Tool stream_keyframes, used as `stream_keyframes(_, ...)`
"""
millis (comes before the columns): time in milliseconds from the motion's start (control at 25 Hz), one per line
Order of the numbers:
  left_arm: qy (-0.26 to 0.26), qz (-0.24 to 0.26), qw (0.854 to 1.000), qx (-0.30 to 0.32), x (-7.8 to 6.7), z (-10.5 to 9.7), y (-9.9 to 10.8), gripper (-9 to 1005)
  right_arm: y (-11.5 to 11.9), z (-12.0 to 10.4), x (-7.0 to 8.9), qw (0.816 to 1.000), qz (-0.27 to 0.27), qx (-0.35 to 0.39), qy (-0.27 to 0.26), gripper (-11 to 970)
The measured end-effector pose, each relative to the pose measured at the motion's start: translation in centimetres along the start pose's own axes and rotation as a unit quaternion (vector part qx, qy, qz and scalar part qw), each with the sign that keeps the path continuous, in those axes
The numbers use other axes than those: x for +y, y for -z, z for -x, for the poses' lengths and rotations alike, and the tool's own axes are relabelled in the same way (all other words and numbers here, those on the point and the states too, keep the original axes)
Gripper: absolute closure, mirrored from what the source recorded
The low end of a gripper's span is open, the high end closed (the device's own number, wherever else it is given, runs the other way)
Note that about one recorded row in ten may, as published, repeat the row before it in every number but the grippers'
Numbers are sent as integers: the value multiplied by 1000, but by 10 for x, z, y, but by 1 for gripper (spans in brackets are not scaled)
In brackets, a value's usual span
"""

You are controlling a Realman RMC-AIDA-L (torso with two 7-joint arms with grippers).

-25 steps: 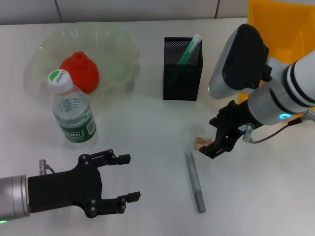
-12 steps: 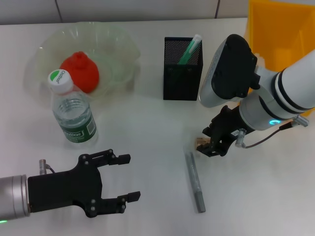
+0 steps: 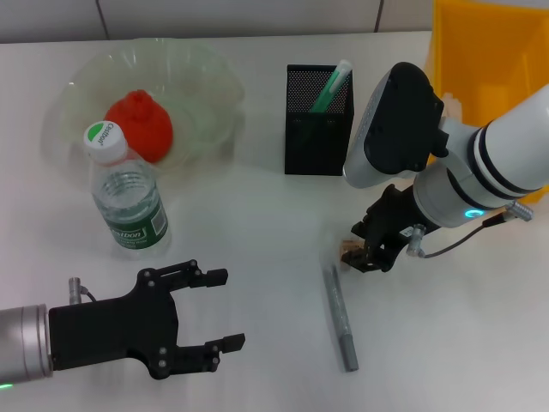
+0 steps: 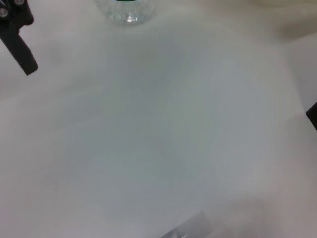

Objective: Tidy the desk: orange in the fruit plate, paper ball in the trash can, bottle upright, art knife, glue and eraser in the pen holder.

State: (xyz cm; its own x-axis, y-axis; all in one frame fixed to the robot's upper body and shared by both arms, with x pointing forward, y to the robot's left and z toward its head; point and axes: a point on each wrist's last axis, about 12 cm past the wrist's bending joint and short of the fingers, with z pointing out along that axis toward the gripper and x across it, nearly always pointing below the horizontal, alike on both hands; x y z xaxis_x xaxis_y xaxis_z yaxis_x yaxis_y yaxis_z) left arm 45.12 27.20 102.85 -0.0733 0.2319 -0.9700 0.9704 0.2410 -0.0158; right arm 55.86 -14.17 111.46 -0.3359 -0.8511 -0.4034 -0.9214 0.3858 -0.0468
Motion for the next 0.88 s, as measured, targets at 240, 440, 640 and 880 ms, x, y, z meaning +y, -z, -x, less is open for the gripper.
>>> stream_keyframes(240, -1, 0, 1000, 0, 0, 0, 0, 211, -3, 0, -2, 1000, 4, 8, -1, 624)
stream_keyframes(440, 0, 1, 1000, 0, -1, -1, 0, 211, 6, 5, 0, 1000, -1, -5, -3, 668)
stream_keyframes(640, 1, 1, 1000, -1, -2, -1, 1, 211, 44, 12, -1, 998, -20, -58, -27, 714)
stream_keyframes(880, 0, -1, 1000, -1, -2, -1, 1, 211, 96, 15, -13, 984, -65, -155, -61, 713)
